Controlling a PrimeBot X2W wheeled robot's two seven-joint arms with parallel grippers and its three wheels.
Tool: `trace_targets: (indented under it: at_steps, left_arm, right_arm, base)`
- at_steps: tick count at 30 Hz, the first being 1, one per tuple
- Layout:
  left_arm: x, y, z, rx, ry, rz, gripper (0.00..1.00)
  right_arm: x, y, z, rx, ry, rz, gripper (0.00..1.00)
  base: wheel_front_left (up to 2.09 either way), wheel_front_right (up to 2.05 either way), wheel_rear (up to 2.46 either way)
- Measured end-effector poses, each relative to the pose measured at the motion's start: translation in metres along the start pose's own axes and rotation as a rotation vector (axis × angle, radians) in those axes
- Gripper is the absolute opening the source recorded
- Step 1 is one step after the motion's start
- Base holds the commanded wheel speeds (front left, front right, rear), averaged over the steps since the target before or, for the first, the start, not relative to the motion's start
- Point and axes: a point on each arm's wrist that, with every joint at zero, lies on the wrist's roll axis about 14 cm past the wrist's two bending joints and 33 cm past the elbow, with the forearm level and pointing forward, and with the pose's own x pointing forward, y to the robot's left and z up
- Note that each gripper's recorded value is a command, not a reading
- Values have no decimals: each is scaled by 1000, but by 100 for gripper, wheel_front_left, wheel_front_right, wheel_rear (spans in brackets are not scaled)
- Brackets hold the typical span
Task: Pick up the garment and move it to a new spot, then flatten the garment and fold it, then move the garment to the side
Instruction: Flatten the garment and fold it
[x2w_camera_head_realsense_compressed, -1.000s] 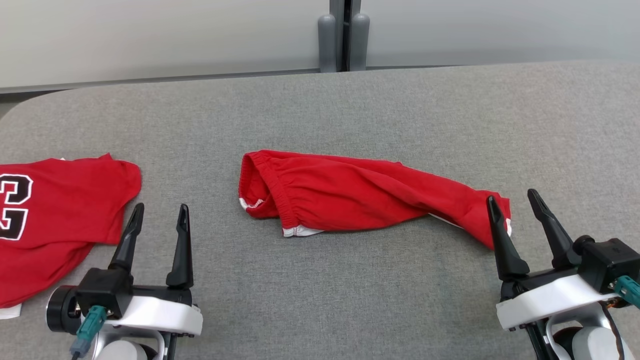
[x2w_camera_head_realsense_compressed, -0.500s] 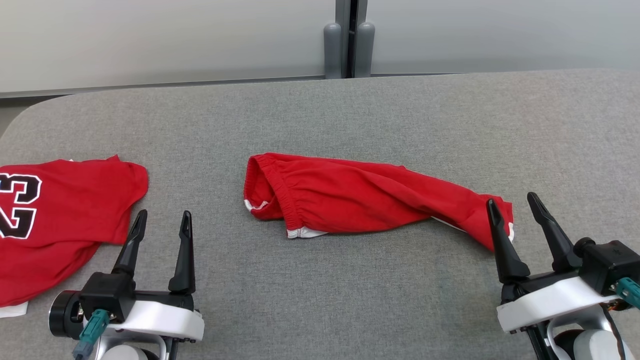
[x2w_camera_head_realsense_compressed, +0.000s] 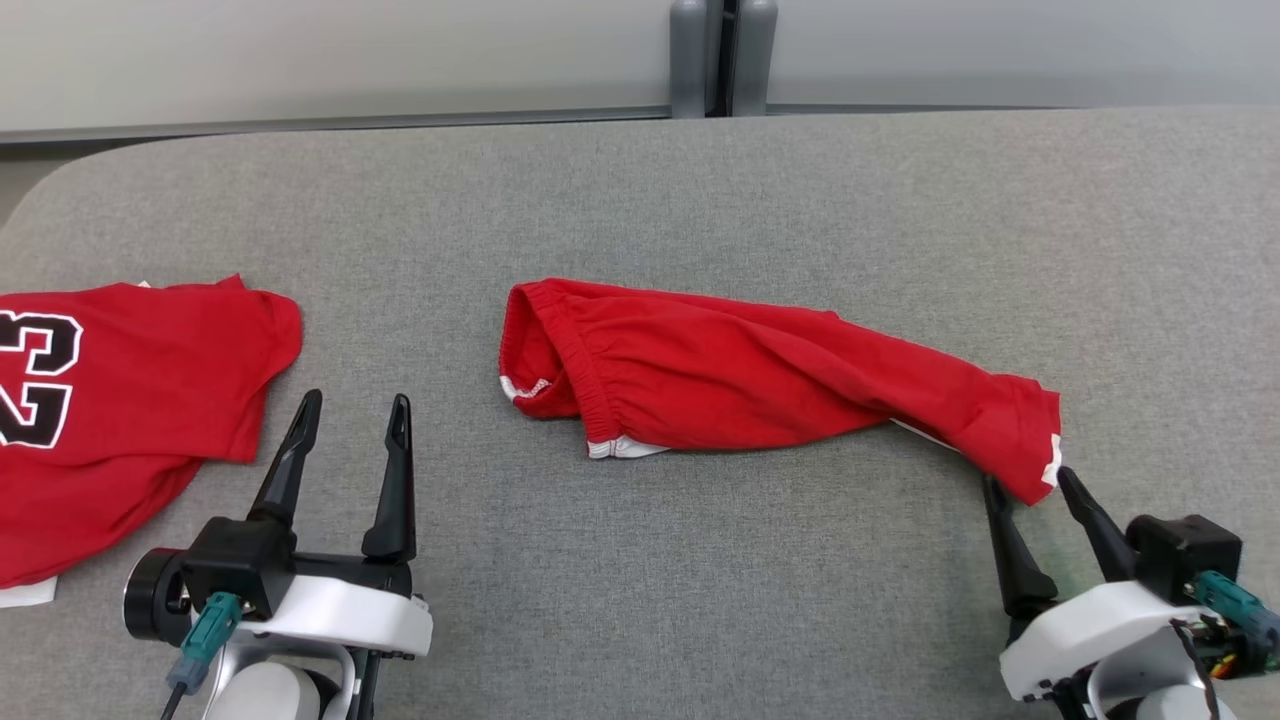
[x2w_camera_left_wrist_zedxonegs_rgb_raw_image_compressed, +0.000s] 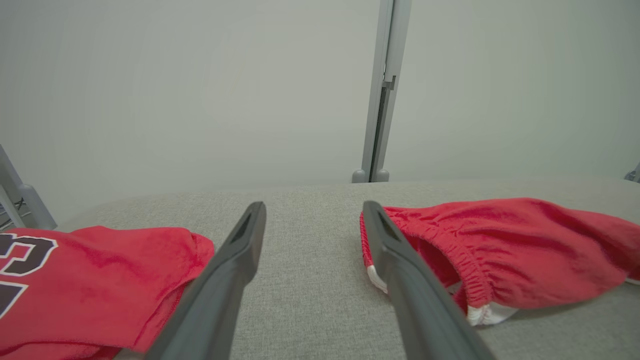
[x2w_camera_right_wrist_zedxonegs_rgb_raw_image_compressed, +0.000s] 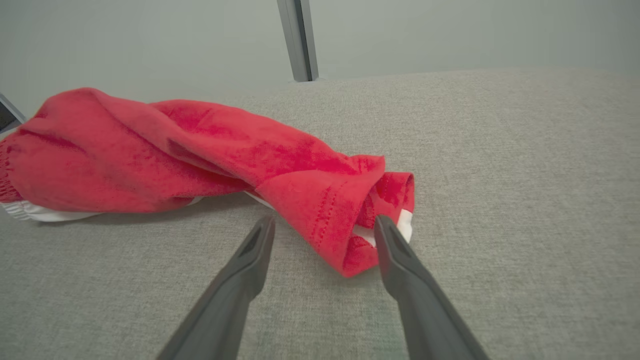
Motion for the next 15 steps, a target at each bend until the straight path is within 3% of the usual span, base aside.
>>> trace_targets:
  at_steps: [2, 3, 4, 5, 15]
  left_arm:
    - [2, 0, -3, -2, 7, 2, 100]
    - [3, 0, -4, -3, 8, 0, 100]
    - [5, -1, -4, -4, 9, -3, 100]
    - [5, -1, -5, -5, 10, -5, 100]
    - [16, -6, -10, -6, 17, -22, 100]
  right_arm:
    - [5, 1, -6, 3, 18, 5, 100]
    - [7, 3, -7, 2, 20, 11, 45]
    - [10, 5, -6, 2, 14, 18, 8]
    - [12, 7, -3, 0, 5, 24, 0]
    - [36, 12, 56, -19, -178, 65, 0]
  base:
    - [0, 0, 0]
    - [0, 0, 0]
    - [0, 0, 0]
    - [0, 0, 0]
    - [0, 0, 0]
